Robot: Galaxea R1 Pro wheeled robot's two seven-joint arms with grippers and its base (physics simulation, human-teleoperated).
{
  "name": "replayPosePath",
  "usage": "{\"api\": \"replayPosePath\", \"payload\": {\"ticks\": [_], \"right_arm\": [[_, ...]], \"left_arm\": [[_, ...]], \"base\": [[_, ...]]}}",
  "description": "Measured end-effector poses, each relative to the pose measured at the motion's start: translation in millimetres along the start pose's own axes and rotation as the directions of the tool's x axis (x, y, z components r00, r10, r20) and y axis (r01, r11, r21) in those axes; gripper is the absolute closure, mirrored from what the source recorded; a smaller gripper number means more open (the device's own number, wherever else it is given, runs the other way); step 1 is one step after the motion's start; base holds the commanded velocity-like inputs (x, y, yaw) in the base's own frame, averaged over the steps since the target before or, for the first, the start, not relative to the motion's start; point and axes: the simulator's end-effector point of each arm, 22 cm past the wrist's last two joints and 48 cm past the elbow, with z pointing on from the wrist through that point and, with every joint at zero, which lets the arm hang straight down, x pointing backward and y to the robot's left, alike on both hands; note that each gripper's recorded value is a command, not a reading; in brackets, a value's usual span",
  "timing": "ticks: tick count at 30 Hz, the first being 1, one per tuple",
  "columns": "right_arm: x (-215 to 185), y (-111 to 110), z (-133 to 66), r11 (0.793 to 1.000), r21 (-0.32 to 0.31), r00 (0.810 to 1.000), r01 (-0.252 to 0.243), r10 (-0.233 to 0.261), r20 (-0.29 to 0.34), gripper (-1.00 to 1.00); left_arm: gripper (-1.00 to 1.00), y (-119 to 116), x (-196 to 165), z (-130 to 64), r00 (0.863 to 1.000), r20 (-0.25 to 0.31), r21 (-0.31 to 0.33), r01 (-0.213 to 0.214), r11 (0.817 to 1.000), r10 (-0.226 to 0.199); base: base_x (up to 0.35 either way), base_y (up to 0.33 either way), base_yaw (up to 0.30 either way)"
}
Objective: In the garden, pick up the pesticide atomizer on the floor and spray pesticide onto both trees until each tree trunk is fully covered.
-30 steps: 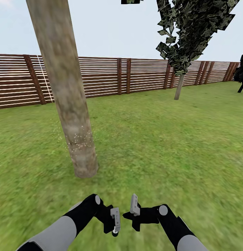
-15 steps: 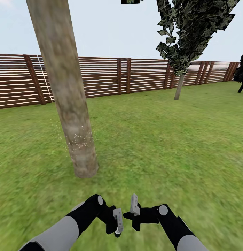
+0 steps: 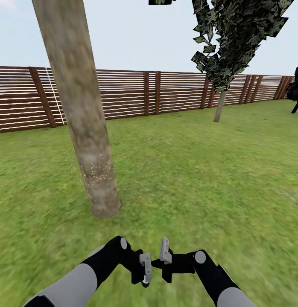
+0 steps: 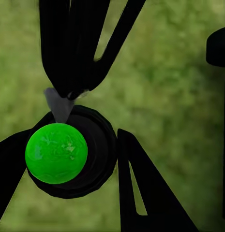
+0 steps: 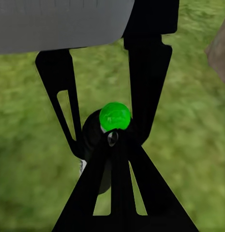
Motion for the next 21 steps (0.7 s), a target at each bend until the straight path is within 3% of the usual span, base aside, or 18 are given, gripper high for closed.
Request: {"api": "replayPosePath", "payload": {"ticks": [21], "right_arm": [[0.0, 0.0, 0.0, 1.000, 0.000, 1.000, 0.000, 0.000, 0.000, 1.00]], "left_arm": [[1.00, 0.4, 1.0, -0.4, 1.000, -0.001, -0.001, 0.001, 1.000, -0.001]], "base": [[0.000, 0.000, 0.000]]}}
